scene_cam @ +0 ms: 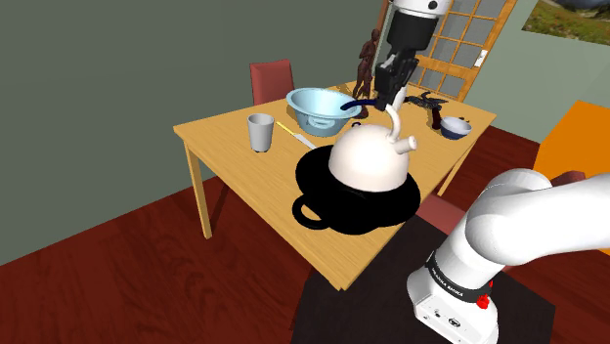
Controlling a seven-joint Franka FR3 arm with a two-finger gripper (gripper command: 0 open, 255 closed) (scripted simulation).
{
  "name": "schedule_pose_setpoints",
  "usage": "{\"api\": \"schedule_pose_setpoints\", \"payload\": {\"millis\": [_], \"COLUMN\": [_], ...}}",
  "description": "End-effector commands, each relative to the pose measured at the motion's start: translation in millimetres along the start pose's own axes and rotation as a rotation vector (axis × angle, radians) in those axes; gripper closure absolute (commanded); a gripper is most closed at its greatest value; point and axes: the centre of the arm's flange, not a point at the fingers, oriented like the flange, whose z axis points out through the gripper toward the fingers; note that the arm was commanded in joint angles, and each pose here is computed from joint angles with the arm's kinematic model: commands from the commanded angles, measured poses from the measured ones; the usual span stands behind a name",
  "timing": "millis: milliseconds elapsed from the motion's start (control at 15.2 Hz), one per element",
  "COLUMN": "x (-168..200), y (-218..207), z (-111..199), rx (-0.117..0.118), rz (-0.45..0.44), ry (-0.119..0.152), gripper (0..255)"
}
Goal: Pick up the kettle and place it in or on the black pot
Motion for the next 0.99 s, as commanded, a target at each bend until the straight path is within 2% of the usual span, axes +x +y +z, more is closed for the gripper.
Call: {"api": "schedule_pose_setpoints", "payload": {"millis": [0,396,858,924], "x": [-0.6,-1.9,-1.9,-1.9], "y": [0.2,-0.8,-0.8,-0.8], "z": [10.0,41.5,41.5,41.4], "rx": [0.000,0.000,0.000,0.000], "rz": [0.000,0.000,0.000,0.000], "ry": [0.002,0.002,0.002,0.002], "gripper": [255,255,255,0]}}
